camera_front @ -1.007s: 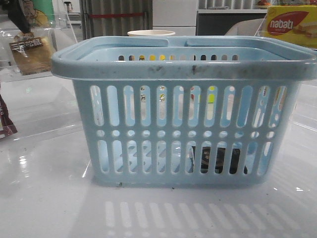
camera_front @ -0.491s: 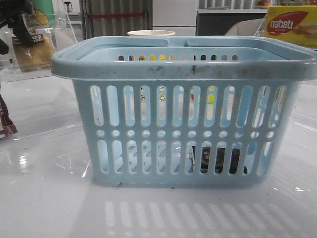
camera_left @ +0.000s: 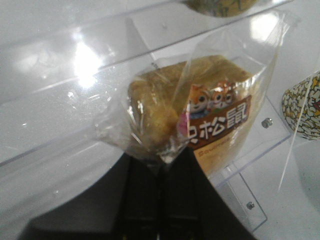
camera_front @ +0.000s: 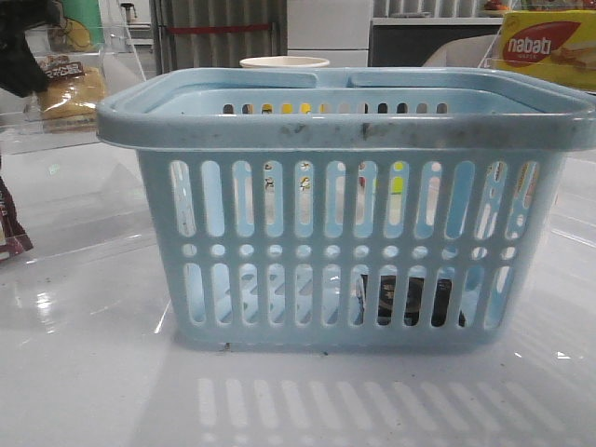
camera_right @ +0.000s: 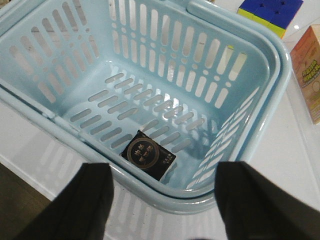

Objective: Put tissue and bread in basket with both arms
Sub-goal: 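Carry the wrapped bread over the basket and drop it inside with the left gripper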

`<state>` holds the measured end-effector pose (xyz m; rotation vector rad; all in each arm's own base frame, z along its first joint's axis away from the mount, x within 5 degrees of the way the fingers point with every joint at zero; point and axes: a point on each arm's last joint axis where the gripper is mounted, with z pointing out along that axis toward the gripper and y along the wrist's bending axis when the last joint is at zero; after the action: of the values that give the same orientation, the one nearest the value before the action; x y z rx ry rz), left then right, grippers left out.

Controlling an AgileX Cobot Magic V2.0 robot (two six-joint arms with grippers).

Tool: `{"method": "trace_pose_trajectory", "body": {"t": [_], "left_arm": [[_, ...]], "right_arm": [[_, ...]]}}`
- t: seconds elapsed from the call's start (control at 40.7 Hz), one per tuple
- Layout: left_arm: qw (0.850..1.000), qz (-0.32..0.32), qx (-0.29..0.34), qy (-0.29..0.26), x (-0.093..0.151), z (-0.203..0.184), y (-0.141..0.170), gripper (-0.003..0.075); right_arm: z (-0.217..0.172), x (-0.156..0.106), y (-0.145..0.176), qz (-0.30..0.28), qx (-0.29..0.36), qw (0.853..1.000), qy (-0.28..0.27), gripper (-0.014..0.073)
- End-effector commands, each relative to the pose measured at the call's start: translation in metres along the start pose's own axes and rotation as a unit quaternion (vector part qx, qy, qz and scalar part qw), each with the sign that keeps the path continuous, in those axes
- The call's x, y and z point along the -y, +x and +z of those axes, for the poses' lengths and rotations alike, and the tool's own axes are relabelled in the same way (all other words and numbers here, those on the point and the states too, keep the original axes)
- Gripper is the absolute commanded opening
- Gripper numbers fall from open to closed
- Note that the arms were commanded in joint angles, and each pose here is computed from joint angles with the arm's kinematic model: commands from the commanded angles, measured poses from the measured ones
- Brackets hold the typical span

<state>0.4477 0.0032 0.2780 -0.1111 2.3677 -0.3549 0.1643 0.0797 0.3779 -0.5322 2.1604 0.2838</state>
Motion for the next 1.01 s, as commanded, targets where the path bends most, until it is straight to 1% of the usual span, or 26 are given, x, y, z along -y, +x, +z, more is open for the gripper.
{"method": "trace_pose_trajectory", "body": {"t": [0.0,0.074,0.197,0.295,0.393,0.467,0.516,0.639,0.737,0.835,0.983], "left_arm": [[0.997,0.004,0.071,0.015,0.016,-0.038,-0.025,0.0092],[0.997,0.007,0.076,0.019,0.020,-0.047,-0.026,0.0092],[0.995,0.014,0.093,0.029,0.030,-0.074,-0.031,0.0092],[0.993,0.037,0.106,0.038,0.042,-0.096,-0.033,0.0092],[0.989,0.071,0.120,0.053,0.060,-0.121,-0.033,0.0092],[0.984,0.105,0.128,0.069,0.079,-0.138,-0.029,0.0092],[0.979,0.130,0.130,0.085,0.094,-0.152,-0.025,0.0092],[0.963,0.201,0.129,0.124,0.130,-0.175,-0.012,0.0092],[0.951,0.236,0.118,0.162,0.158,-0.187,0.002,0.0092],[0.934,0.282,0.101,0.197,0.185,-0.191,0.018,0.0092],[0.917,0.317,0.080,0.231,0.213,-0.185,0.038,0.0092]], "right_arm": [[-0.010,0.001,-0.012,-0.009,0.052,0.999,0.007,0.0542],[-0.010,0.001,-0.012,-0.009,0.052,0.999,0.007,0.0542],[-0.010,0.001,-0.012,-0.009,0.052,0.999,0.007,0.0542],[-0.010,0.001,-0.012,-0.009,0.052,0.999,0.007,0.0542],[-0.010,0.001,-0.012,-0.009,0.052,0.999,0.007,0.0542],[-0.010,0.001,-0.012,-0.009,0.052,0.999,0.007,0.0542],[-0.010,0.001,-0.012,-0.009,0.052,0.999,0.007,0.0542],[-0.010,0.001,-0.012,-0.009,0.052,0.999,0.007,0.0542],[-0.010,0.001,-0.012,-0.009,0.052,0.999,0.007,0.0542],[-0.010,0.001,-0.012,-0.009,0.052,0.999,0.007,0.0542],[-0.010,0.001,-0.012,-0.009,0.052,0.999,0.007,0.0542]]}}
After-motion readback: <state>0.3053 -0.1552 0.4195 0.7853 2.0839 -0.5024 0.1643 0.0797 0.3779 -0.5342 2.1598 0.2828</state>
